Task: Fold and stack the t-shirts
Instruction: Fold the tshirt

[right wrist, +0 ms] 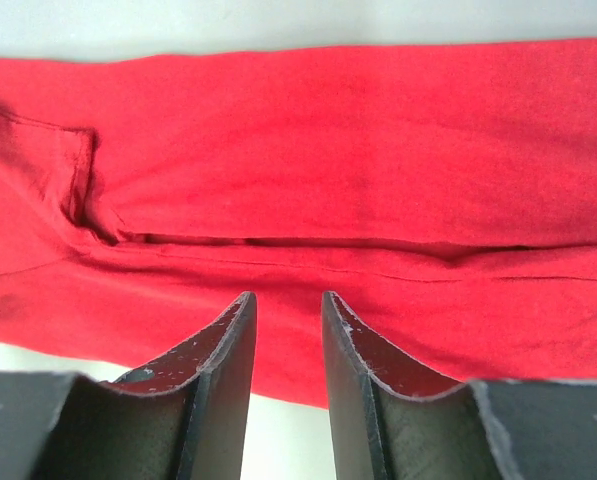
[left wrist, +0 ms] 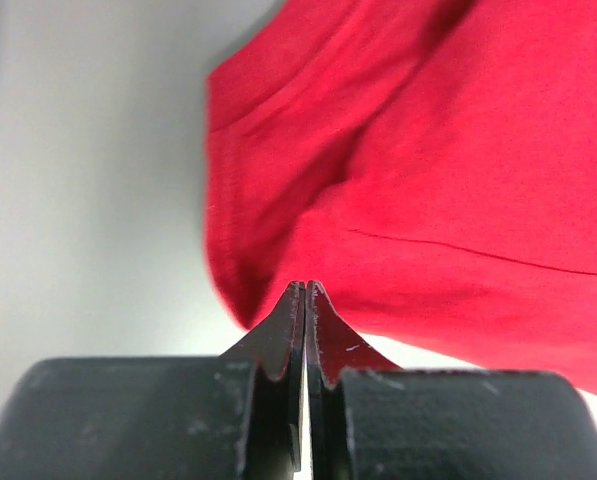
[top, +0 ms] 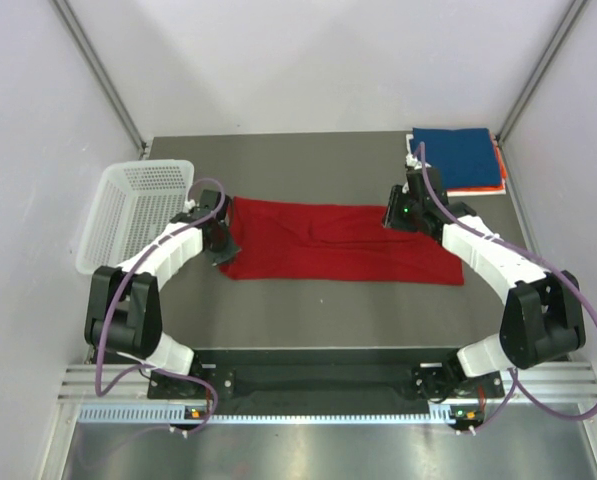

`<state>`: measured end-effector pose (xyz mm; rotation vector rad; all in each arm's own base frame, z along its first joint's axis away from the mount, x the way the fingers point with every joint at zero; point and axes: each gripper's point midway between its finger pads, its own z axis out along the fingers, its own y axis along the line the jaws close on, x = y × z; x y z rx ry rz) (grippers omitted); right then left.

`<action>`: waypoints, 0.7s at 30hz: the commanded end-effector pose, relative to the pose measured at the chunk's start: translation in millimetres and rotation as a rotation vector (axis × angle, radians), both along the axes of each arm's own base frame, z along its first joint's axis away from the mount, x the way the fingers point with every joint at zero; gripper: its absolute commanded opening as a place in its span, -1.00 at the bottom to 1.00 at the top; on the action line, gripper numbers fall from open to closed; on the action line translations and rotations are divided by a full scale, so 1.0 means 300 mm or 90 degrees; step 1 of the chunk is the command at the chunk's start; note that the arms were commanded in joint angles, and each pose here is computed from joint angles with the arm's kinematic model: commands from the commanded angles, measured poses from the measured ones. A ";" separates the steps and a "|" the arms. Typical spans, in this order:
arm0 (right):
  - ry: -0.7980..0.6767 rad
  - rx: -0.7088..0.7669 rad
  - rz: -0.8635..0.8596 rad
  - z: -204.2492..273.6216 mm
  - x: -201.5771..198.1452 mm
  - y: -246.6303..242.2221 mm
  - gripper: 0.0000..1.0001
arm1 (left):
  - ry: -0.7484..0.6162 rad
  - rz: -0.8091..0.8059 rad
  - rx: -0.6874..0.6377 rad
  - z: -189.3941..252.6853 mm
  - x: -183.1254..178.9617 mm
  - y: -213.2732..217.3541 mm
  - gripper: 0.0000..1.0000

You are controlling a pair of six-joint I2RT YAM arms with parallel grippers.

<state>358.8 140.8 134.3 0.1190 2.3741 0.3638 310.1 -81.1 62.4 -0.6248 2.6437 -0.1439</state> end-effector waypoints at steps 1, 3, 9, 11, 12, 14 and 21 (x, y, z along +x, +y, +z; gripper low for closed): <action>-0.024 0.018 0.021 0.014 0.022 0.036 -0.34 | 0.006 0.003 0.046 0.002 -0.046 0.050 -1.00; -0.023 0.025 0.023 0.012 0.024 0.043 -0.34 | 0.017 0.003 0.049 -0.019 -0.052 0.052 -1.00; -0.026 0.031 0.024 0.017 0.033 0.051 -0.33 | 0.042 0.018 0.072 -0.090 -0.076 0.077 -1.00; -0.030 0.032 0.027 0.024 0.035 0.054 -0.33 | 0.052 0.029 0.107 -0.107 -0.089 0.111 -1.00; -0.031 0.033 0.026 0.024 0.034 0.054 -0.34 | 0.058 0.032 0.116 -0.120 -0.099 0.121 -1.00; -0.034 0.033 0.026 0.027 0.034 0.052 -0.33 | 0.064 0.031 0.120 -0.139 -0.106 0.125 -1.00; -0.037 0.032 0.028 0.034 0.022 0.048 -0.33 | 0.052 0.032 0.124 -0.121 -0.088 0.127 -1.00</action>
